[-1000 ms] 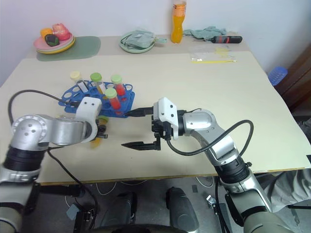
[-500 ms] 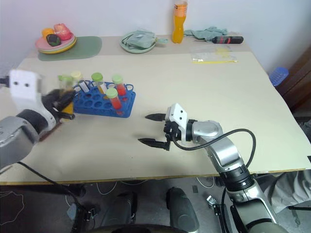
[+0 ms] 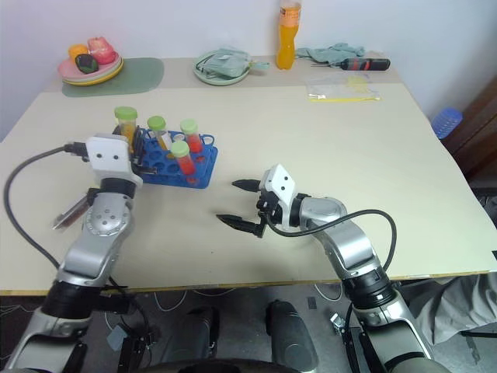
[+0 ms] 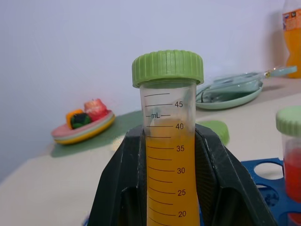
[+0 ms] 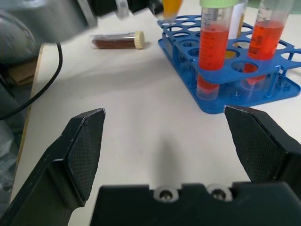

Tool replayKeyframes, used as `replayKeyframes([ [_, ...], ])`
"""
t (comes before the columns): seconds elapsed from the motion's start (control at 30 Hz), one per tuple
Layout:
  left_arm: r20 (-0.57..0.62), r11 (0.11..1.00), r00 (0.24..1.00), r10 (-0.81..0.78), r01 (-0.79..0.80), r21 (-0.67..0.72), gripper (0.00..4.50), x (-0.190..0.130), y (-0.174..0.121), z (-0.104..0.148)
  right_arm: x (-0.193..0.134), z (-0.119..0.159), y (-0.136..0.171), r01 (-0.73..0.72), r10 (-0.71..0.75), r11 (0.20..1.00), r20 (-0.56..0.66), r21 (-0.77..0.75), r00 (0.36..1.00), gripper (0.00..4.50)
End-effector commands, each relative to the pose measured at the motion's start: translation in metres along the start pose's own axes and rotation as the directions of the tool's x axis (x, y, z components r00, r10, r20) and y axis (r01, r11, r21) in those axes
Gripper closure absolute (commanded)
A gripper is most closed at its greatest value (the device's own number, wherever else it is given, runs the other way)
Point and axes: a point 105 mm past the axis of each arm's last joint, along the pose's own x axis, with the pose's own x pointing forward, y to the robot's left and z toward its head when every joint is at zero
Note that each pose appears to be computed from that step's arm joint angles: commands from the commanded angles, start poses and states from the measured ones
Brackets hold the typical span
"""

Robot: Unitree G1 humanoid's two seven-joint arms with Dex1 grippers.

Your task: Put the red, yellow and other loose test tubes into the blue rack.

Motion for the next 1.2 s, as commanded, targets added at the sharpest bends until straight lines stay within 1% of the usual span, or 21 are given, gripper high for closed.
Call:
replayKeyframes([
  [0.03, 0.089, 0.999, 0.996, -0.008, 0.011, -0.033, 3.69, 0.010, 0.003, 0.012, 0.000, 0.016, 0.005, 0.004, -0.002, 1.000, 0.051, -0.026, 0.999, 0.00],
  [0.23, 0.101, 0.992, 0.994, -0.045, 0.056, -0.113, 3.69, 0.009, -0.008, 0.004, -0.002, 0.017, 0.005, 0.021, -0.020, 1.000, 0.055, -0.021, 0.998, 0.00],
  [0.47, 0.098, 0.983, 0.992, -0.078, 0.093, -0.156, 3.69, 0.006, -0.019, -0.005, -0.002, 0.018, 0.005, 0.022, -0.021, 1.000, 0.058, -0.020, 0.998, 0.00],
  [1.0, 0.133, 0.979, 0.989, -0.062, 0.086, -0.187, 3.69, 0.010, -0.029, -0.018, 0.001, 0.020, 0.006, 0.018, -0.017, 1.000, 0.064, -0.018, 0.998, 0.00],
  [1.2, 0.158, 0.982, 0.986, -0.047, 0.075, -0.175, 3.69, 0.008, -0.030, -0.021, 0.000, 0.020, 0.006, 0.021, -0.020, 1.000, 0.066, -0.020, 0.998, 0.00],
])
